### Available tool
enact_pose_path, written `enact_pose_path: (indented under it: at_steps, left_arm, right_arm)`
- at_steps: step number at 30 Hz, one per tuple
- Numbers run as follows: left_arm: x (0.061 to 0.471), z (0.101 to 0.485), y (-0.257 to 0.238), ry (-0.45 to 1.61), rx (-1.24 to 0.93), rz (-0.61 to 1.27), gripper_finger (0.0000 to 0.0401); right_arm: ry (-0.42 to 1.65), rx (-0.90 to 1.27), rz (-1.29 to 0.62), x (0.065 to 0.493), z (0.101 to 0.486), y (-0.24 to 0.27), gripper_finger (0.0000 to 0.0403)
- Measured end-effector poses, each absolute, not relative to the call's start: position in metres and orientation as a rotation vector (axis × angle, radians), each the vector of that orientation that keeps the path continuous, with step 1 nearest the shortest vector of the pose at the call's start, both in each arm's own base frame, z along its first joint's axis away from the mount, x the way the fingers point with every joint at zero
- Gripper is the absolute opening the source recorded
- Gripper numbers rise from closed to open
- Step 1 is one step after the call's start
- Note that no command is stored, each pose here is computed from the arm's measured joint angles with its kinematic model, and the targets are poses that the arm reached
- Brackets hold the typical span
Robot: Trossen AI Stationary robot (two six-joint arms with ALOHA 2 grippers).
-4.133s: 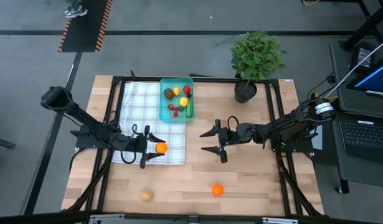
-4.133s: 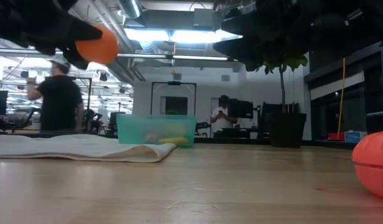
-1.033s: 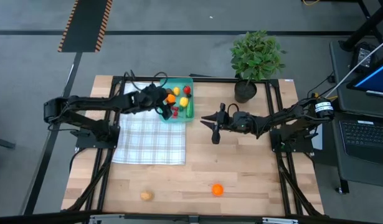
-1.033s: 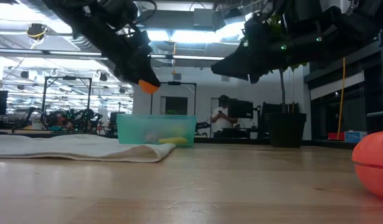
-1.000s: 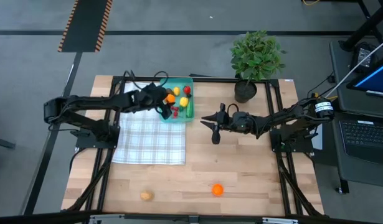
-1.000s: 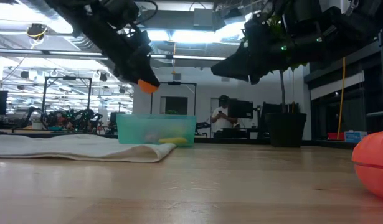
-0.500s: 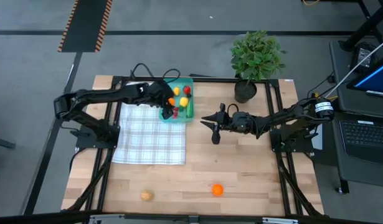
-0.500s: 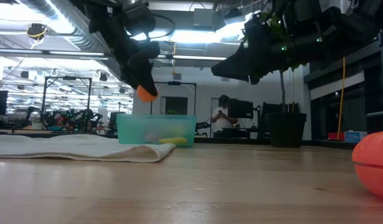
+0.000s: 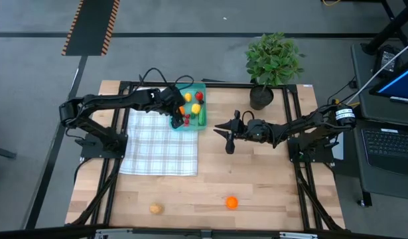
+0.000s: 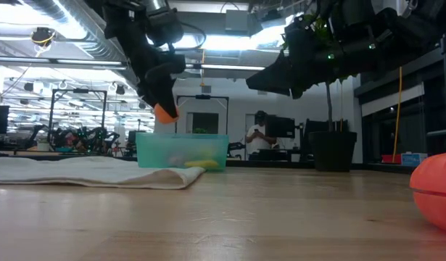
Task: Pick and placing Produce into tupperware
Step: Put the orange into the blue bin, then put the orange squash into the blue bin
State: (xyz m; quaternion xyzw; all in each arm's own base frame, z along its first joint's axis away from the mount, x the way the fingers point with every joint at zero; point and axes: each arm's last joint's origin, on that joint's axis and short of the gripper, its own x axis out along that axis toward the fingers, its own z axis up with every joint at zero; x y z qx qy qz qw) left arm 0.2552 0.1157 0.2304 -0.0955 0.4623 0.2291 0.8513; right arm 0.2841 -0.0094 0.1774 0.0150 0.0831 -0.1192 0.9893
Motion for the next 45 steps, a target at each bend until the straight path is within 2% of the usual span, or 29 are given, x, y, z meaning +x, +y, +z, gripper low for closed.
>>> enact_pose_path:
  at_steps: [17,27,37,45]
  left_arm:
    - [0.273,0.187,0.115,1.142,-0.209,0.443,0.0243]
    - [0.273,0.187,0.114,1.148,-0.19,0.427,0.027]
    - [0.271,0.187,0.113,1.171,-0.193,0.424,0.0274]
    - [0.277,0.215,0.091,1.007,-0.123,0.364,0.0275]
  right_arm:
    - [0.171,0.029,-0.24,0.284,0.177,-0.009,0.0086]
    - [0.204,0.027,-0.24,0.283,0.174,-0.009,0.0086]
    - [0.204,0.025,-0.24,0.283,0.174,-0.009,0.0086]
    - [0.198,-0.003,-0.221,0.284,0.175,-0.009,0.0086]
